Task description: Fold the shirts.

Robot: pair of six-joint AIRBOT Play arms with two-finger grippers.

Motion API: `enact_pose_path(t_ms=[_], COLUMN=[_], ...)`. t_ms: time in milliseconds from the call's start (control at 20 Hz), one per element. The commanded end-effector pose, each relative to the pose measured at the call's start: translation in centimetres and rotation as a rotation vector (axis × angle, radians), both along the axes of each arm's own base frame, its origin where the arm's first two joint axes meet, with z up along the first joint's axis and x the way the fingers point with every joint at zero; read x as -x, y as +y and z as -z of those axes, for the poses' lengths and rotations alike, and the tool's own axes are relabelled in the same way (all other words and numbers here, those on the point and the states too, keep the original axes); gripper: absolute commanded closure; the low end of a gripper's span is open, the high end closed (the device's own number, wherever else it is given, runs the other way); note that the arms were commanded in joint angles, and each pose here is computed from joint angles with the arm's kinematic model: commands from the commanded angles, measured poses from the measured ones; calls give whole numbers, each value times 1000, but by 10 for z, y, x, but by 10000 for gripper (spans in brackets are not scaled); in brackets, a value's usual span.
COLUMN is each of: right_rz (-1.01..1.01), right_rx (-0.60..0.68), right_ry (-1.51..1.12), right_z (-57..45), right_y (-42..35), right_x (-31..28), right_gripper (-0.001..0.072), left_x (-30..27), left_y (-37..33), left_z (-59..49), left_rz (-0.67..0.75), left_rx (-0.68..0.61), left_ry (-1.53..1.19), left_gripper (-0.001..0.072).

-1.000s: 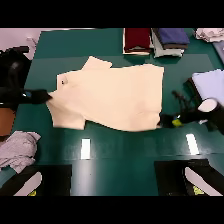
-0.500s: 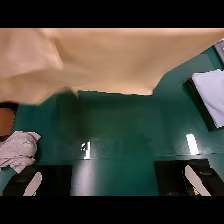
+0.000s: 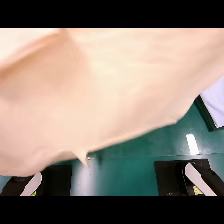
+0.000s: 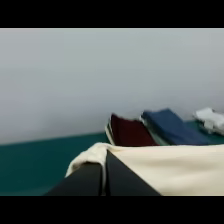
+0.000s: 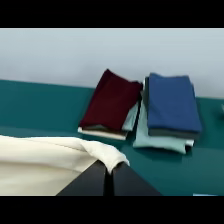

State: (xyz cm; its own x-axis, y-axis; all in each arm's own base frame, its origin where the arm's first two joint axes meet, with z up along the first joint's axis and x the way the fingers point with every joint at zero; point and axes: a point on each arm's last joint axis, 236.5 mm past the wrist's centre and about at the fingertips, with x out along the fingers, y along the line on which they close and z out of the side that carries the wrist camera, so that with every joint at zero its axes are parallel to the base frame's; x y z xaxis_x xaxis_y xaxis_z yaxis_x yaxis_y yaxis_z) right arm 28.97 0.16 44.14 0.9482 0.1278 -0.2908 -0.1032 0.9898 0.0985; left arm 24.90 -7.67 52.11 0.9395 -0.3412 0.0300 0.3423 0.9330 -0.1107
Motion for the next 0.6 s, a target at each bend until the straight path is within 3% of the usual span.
enact_pose_path(t_ms=[0, 300, 550], right_rz=[-50, -86, -115], right_rx=[-75, -10, -4], right_ry=[239, 834, 978], right_z=[80, 315, 413], right_y=[-6, 4, 19], right_x=[-47, -115, -165], right_gripper=[697, 697, 697], left_x=[-91, -209, -256], left_y=[6, 2, -29], left_z=[112, 366, 474], left_rz=[49, 115, 155], left_rx=[-4, 44, 1], left_ry=[402, 994, 1086], left_gripper=[679, 678, 679])
